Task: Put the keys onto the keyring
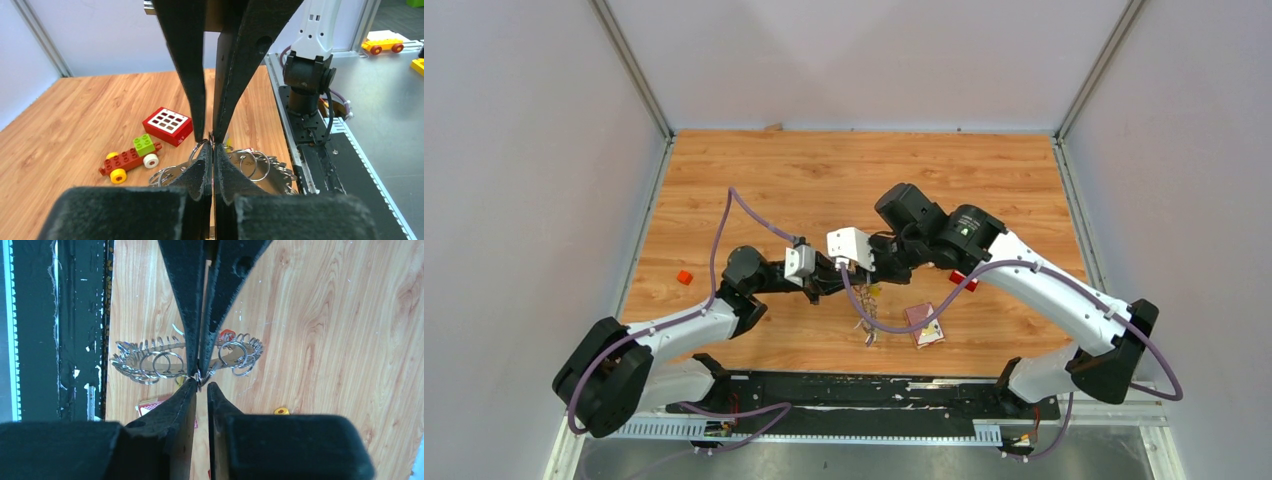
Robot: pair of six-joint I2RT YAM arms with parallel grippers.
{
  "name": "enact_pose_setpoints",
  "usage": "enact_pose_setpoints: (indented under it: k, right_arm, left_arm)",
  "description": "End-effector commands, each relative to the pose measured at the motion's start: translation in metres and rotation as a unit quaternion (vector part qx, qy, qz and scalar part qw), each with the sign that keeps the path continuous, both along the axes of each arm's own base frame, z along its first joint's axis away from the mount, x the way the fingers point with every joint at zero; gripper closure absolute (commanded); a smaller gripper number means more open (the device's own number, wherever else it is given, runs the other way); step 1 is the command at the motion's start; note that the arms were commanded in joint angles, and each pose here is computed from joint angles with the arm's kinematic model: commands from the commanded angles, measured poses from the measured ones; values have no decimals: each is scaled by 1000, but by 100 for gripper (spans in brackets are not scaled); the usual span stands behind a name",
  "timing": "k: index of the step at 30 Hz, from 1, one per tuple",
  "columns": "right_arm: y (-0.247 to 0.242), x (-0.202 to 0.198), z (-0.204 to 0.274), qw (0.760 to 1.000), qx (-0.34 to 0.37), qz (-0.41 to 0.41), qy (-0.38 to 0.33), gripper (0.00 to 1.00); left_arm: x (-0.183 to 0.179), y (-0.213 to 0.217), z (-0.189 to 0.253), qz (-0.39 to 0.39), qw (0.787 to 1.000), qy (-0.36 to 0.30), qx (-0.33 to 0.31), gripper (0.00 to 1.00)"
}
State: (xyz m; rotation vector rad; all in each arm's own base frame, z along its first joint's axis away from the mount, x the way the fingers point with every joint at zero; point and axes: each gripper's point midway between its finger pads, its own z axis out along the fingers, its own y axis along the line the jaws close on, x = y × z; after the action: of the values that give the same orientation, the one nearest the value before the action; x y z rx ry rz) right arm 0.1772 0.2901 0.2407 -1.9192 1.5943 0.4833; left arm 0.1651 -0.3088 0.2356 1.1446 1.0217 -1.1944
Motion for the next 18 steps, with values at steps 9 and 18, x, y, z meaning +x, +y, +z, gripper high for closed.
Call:
enact_pose_setpoints:
  k: [9,18]
  right_arm:
    - [-15,-2,33,992,120,-12,41,55]
    - [-10,-37,36,967,198,77,138,58]
  left_arm:
    - [-9,10,40,-3,996,-55,-65,100]
    - [-12,13,50,-3,995,-56,-86,100]
